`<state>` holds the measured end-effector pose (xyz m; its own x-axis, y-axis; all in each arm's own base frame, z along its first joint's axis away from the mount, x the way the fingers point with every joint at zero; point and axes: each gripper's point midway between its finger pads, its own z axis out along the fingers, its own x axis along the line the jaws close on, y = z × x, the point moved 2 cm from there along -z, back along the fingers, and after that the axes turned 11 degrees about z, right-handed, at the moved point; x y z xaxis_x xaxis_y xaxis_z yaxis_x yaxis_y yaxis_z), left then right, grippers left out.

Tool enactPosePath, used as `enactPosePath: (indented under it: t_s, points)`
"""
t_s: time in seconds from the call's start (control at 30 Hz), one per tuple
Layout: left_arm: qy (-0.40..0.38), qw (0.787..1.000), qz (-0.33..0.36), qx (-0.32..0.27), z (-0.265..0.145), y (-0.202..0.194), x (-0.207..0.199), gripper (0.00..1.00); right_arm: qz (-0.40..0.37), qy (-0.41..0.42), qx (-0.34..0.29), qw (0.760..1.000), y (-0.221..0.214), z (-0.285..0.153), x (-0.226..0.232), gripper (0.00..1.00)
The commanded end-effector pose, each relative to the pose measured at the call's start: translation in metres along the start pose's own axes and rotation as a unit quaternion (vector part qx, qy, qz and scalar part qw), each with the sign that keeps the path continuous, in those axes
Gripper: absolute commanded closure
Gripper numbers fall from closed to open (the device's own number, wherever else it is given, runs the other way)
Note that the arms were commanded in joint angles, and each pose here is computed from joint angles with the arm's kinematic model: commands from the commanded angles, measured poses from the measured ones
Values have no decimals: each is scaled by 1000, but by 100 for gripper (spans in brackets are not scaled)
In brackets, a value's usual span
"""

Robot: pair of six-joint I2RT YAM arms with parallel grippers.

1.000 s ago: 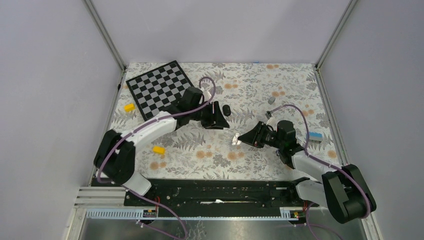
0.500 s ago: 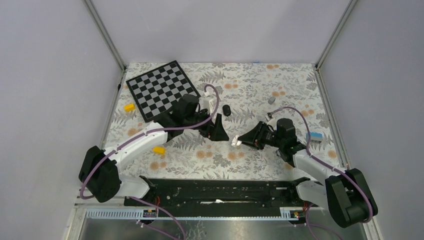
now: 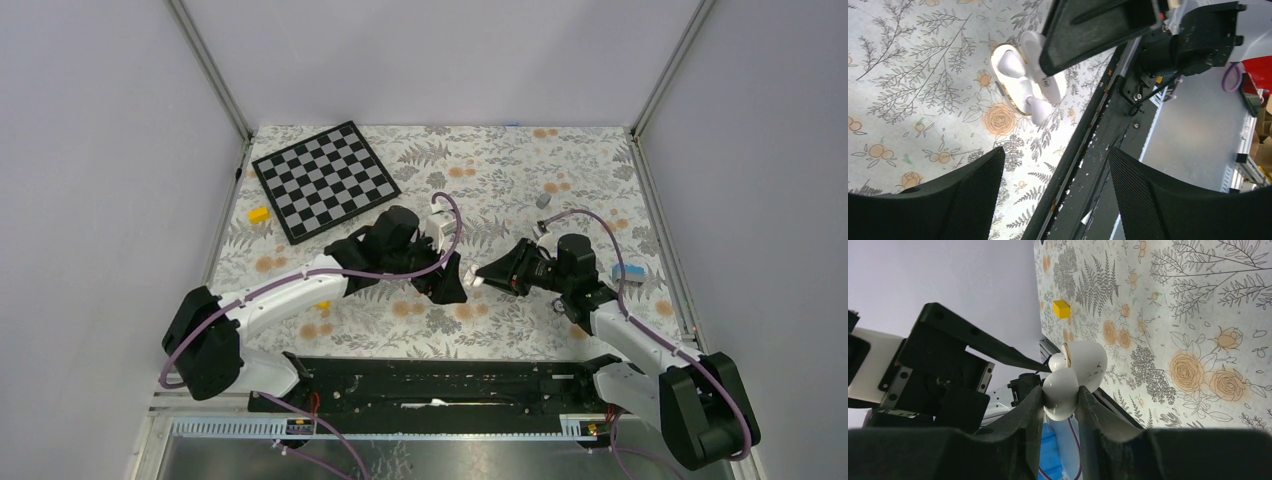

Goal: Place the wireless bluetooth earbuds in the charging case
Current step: Adjust the earbud with the charging case.

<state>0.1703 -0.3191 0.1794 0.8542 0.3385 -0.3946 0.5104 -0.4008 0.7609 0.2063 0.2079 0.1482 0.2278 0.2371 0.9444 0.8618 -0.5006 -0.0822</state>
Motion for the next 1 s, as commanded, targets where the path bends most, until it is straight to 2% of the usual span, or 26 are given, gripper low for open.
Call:
enactPosePath:
  t_s: [0.0, 0.47, 0.97]
  points:
    - [25, 999, 24, -14, 8, 6, 13, 23, -19, 29, 2, 999, -1, -4, 27, 100]
    - [62, 998, 23, -1, 22, 6, 35, 26, -25, 34, 5, 999, -4, -7, 32, 100]
    - [73, 997, 12, -13, 15, 17, 50, 27, -23, 28, 4, 999, -6, -8, 24, 100]
